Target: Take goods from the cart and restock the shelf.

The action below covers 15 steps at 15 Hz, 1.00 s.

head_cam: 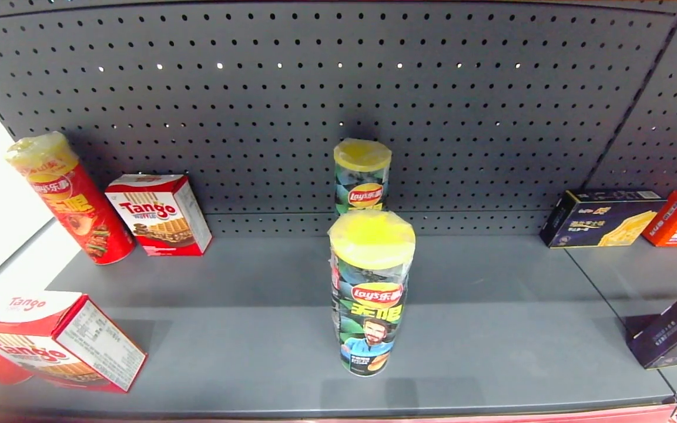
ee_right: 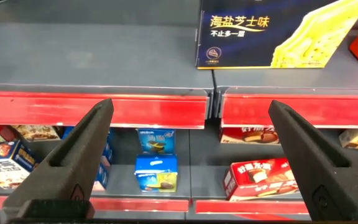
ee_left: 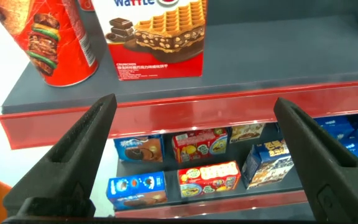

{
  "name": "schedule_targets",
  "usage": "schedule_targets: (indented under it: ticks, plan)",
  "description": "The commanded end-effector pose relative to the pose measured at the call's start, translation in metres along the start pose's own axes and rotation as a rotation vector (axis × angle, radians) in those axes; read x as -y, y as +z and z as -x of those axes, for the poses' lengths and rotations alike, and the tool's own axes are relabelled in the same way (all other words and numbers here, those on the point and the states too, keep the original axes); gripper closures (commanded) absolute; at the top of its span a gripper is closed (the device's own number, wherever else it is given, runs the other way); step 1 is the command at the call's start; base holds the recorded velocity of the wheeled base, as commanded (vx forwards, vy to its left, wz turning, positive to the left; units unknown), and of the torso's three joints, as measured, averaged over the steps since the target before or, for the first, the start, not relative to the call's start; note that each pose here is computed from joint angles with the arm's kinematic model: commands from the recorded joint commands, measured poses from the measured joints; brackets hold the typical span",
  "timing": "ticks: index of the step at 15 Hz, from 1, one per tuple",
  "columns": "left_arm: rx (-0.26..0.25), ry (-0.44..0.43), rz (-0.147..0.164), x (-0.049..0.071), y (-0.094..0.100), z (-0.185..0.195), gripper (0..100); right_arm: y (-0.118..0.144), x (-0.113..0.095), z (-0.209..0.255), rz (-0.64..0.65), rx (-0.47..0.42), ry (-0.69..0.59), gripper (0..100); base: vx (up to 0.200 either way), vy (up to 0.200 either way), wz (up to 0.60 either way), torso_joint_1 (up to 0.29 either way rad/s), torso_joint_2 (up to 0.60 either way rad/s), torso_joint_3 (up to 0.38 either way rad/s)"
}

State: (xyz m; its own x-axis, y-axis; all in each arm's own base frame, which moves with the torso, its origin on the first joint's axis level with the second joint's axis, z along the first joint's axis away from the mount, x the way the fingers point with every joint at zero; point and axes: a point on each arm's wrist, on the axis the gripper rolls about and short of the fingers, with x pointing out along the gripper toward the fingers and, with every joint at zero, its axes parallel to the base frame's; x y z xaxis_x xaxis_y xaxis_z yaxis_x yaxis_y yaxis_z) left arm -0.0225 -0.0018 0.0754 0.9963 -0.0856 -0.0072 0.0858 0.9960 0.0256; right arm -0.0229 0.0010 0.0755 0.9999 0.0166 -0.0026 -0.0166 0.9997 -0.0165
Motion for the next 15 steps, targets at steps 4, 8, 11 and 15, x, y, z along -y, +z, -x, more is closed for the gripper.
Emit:
schedule_targets:
  ticks: [4,8,11,15]
  plan:
    - [0.001,0.000,-0.002,0.0000,0.0000,0.0001,0,0.0000,0.0000,-0.0001,0.000,-0.002,0.000,0,0.000,0.000,0.00,0.000,0.00,0.000]
    - [-0.001,0.006,0.009,-0.0001,0.0001,-0.0001,0,0.0000,0.0000,-0.0001,0.000,-0.002,-0.001,0,0.000,0.000,0.00,0.000,0.00,0.000]
    - [0.001,0.004,0.008,-0.0001,0.0000,0.0001,0,0.0000,0.0000,-0.0001,0.000,-0.002,0.000,0,0.000,0.000,0.00,0.000,0.00,0.000]
    - [0.001,0.004,0.009,-0.0001,0.0000,0.0001,0,0.0000,0.0000,-0.0001,0.000,-0.002,0.000,0,0.000,0.000,0.00,0.000,0.00,0.000]
